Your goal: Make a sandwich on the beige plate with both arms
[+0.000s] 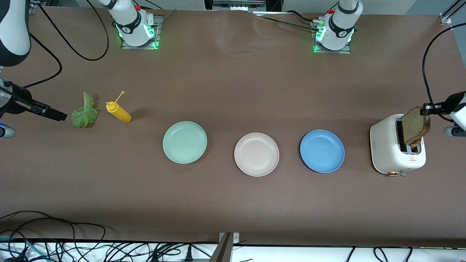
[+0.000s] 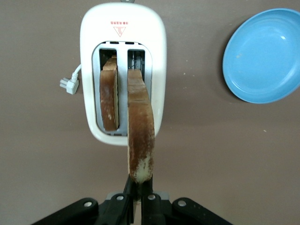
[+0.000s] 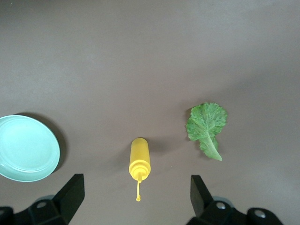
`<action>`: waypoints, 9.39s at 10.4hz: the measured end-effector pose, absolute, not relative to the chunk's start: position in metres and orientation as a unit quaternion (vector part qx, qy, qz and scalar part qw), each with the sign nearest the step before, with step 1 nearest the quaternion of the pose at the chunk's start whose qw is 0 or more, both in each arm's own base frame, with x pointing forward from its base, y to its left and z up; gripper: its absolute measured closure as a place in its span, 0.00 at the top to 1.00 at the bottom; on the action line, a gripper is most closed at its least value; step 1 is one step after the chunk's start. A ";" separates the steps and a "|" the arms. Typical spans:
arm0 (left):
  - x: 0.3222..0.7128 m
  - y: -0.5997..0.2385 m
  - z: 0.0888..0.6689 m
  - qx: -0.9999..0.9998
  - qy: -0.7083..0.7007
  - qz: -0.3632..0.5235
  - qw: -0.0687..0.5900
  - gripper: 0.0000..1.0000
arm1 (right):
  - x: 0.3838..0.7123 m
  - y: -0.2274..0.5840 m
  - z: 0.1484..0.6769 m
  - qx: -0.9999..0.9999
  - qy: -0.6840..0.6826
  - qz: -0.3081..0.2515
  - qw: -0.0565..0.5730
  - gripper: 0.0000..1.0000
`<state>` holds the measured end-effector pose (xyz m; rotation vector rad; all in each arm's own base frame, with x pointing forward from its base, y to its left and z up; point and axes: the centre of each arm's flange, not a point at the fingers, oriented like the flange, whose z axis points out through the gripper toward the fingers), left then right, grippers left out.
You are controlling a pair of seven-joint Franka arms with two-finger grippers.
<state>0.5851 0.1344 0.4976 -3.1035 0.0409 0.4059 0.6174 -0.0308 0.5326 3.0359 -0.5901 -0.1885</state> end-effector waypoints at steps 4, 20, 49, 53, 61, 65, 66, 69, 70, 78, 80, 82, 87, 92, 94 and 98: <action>0.581 0.112 0.540 -0.993 0.031 0.110 0.008 0.07 | 0.617 -0.031 0.533 0.980 -0.190 -0.061 0.022 1.00; 0.648 -0.170 0.360 -0.923 -0.074 0.150 -0.347 0.07 | 0.618 -0.031 0.533 0.980 -0.190 -0.061 0.022 1.00; 0.655 -0.233 0.218 -0.942 -0.090 0.115 -0.302 1.00 | 0.543 -0.217 0.282 0.984 0.032 -0.157 -0.080 1.00; 0.664 -0.206 0.247 -0.968 -0.039 0.084 -0.234 1.00 | 0.534 -0.198 0.235 0.979 -0.024 -0.192 -0.057 1.00; 0.608 -0.004 0.467 -0.989 -0.058 -0.043 -0.131 1.00 | 0.525 -0.202 0.174 0.974 -0.020 -0.226 -0.015 0.85; 0.524 0.032 0.575 -0.999 -0.028 -0.016 -0.033 1.00 | 0.524 -0.202 0.177 0.973 -0.022 -0.230 -0.019 0.35; 0.506 0.038 0.594 -0.999 -0.028 -0.008 -0.017 1.00 | 0.524 -0.202 0.178 0.973 -0.022 -0.231 -0.020 0.22; 0.481 0.040 0.622 -0.999 -0.030 0.006 -0.010 1.00 | 0.525 -0.199 0.179 0.972 -0.020 -0.232 -0.021 0.04; 0.481 0.038 0.624 -0.999 -0.032 0.007 -0.009 1.00 | 0.526 -0.198 0.179 0.972 -0.019 -0.233 -0.022 0.02; 0.483 0.027 0.620 -0.999 -0.033 0.013 -0.007 1.00 | 0.565 -0.196 0.243 0.967 -0.020 -0.252 -0.042 0.01; 0.484 0.029 0.618 -0.999 -0.035 0.015 -0.007 1.00 | 0.564 -0.193 0.236 0.965 -0.038 -0.259 -0.034 0.01; 0.484 0.029 0.617 -0.999 -0.036 0.016 -0.007 1.00 | 0.566 -0.188 0.236 0.964 -0.045 -0.260 -0.031 0.01; 0.485 0.043 0.622 -0.999 -0.050 0.011 -0.008 1.00 | 0.563 -0.195 0.226 0.962 -0.050 -0.265 -0.028 0.50; 0.488 0.046 0.622 -0.999 -0.053 0.010 -0.007 1.00 | 0.549 -0.200 0.207 0.962 -0.057 -0.267 -0.025 0.98; 0.488 0.045 0.622 -0.999 -0.052 0.010 -0.007 1.00 | 0.539 -0.203 0.191 0.960 -0.061 -0.271 -0.022 1.00; 0.489 0.044 0.623 -0.999 -0.051 0.010 -0.007 1.00 | 0.530 -0.206 0.164 0.955 -0.065 -0.288 -0.015 1.00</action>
